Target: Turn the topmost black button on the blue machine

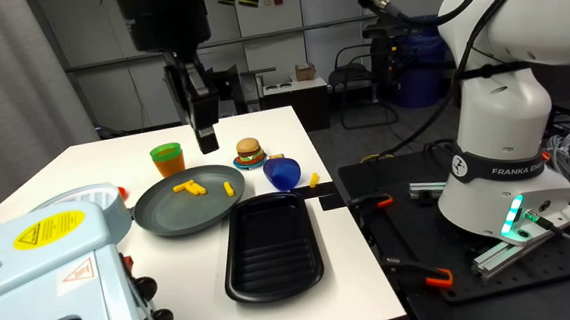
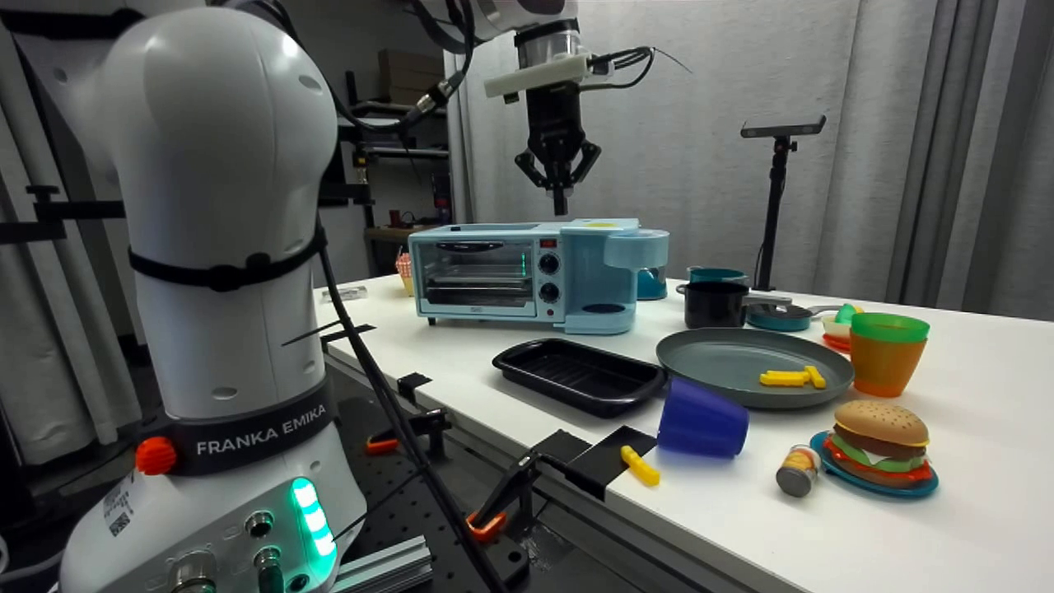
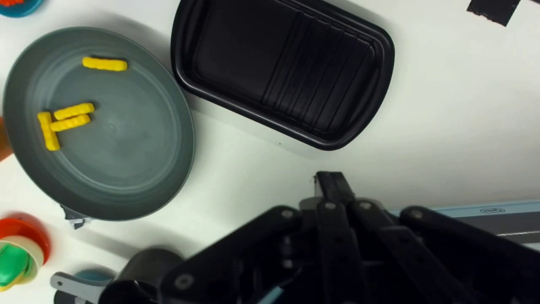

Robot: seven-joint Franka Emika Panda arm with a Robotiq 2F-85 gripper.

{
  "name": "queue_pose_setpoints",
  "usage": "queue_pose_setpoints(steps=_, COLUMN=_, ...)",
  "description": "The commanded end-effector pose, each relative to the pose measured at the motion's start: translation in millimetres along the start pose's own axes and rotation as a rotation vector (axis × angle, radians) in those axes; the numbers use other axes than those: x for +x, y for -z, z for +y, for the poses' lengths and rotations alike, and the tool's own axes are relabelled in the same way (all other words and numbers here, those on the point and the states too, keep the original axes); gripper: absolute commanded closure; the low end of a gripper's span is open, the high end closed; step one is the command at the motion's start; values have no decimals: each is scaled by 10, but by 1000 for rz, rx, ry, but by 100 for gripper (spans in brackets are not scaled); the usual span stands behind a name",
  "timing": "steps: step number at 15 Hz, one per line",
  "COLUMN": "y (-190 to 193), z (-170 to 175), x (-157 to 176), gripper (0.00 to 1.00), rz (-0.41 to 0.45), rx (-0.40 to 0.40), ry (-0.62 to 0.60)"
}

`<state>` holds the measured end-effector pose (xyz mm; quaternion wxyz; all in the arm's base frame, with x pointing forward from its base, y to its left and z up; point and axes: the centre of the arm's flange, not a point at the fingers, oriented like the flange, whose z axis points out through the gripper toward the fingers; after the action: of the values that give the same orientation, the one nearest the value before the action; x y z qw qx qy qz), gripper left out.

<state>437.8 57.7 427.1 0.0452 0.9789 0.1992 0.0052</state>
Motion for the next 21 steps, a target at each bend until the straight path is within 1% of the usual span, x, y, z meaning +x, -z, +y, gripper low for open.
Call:
queue_pose_setpoints(steps=1, y=137, z=67, x=-451, gripper=100, rz=19, rx=-3, ry=-91)
queue_pose_setpoints(steps=2, y=151, z=85, x=-523, gripper=74, rz=21, rx=-4, ry=-108)
queue_pose_setpoints(steps=3, y=162, z=101, x=-593, gripper=73, rz=24, rx=-3, ry=-125)
queue_pose_setpoints(steps=6, y=176, z=127, x=-779, gripper=52, rz=28, rx=-4, ry=-164)
queue_pose_setpoints(steps=7, y=177, z=131, x=-835, gripper=43, rz=32, rx=-3, ry=-173)
queue_pose_setpoints(steps=11, y=190, z=162, x=-1010, gripper=15, rz=56, rx=-10, ry=-220)
queue_pose_setpoints(steps=12, y=199, z=175, x=-1047, gripper=6, rz=64, rx=-8, ry=-233)
queue_pose_setpoints(steps=13, y=216, z=184, x=-1085, gripper=1, rz=73, rx=-9, ry=-248)
queue_pose_setpoints(steps=14, y=231, z=191, x=-1114, gripper=0, rz=78, rx=-10, ry=-259)
queue_pose_setpoints(steps=15, y=283, z=135, x=-1156, gripper=0, rz=82, rx=-11, ry=-274)
queue_pose_setpoints(steps=20, y=325, z=161, x=-1235, gripper=0, rz=103, rx=-20, ry=-312)
queue_pose_setpoints(steps=21, y=260, z=200, x=-1039, gripper=0, rz=88, rx=-12, ry=-280)
